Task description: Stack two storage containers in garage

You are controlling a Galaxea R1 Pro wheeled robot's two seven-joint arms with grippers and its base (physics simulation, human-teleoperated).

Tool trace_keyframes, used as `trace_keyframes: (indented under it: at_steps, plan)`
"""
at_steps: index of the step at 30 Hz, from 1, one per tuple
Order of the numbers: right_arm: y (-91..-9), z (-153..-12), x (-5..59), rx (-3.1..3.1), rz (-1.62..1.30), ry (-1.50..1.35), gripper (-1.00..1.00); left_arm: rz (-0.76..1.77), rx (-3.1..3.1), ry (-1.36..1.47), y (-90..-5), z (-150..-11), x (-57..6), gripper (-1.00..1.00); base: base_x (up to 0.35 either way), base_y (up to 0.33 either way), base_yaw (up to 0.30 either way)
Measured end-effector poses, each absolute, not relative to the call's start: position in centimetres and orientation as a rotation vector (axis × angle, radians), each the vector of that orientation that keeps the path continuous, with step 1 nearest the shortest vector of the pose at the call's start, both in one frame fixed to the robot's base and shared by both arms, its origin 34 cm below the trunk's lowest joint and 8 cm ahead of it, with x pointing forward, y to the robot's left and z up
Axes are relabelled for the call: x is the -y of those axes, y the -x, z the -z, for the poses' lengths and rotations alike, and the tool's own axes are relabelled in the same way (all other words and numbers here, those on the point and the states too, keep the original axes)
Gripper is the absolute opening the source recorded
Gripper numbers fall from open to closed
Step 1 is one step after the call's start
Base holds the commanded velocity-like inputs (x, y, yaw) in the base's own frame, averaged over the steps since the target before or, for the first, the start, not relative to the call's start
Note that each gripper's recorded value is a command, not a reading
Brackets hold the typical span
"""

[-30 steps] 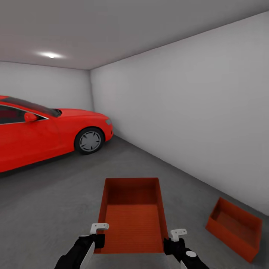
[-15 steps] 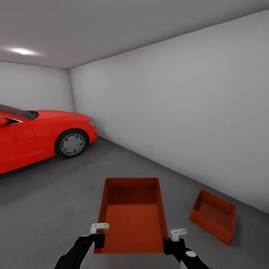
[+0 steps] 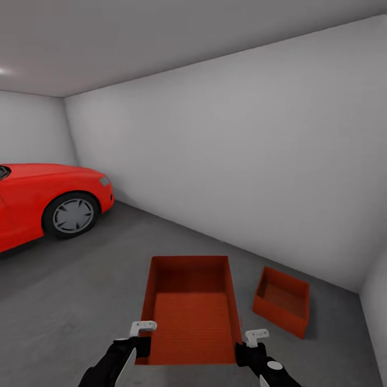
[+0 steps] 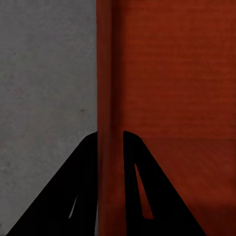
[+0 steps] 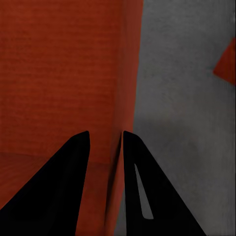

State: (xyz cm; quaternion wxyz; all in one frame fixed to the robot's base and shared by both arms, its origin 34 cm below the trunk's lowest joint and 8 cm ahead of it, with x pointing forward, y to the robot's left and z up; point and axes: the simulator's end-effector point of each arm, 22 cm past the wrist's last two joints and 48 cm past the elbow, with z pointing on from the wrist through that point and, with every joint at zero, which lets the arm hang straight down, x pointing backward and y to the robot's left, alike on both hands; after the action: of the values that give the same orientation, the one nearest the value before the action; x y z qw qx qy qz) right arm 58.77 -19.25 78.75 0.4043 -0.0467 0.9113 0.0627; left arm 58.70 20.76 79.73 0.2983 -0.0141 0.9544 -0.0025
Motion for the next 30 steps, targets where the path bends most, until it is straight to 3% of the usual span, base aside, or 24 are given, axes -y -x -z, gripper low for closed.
trace_keyframes:
  at_steps: [30]
  plan:
    - [-58.77, -78.78, 19.25, -2.300, -0.158, 0.118, -1.00, 0.007, -2.535, 0.038, -58.71, -79.76, -20.76, -1.00, 0.315, -0.041, -0.296]
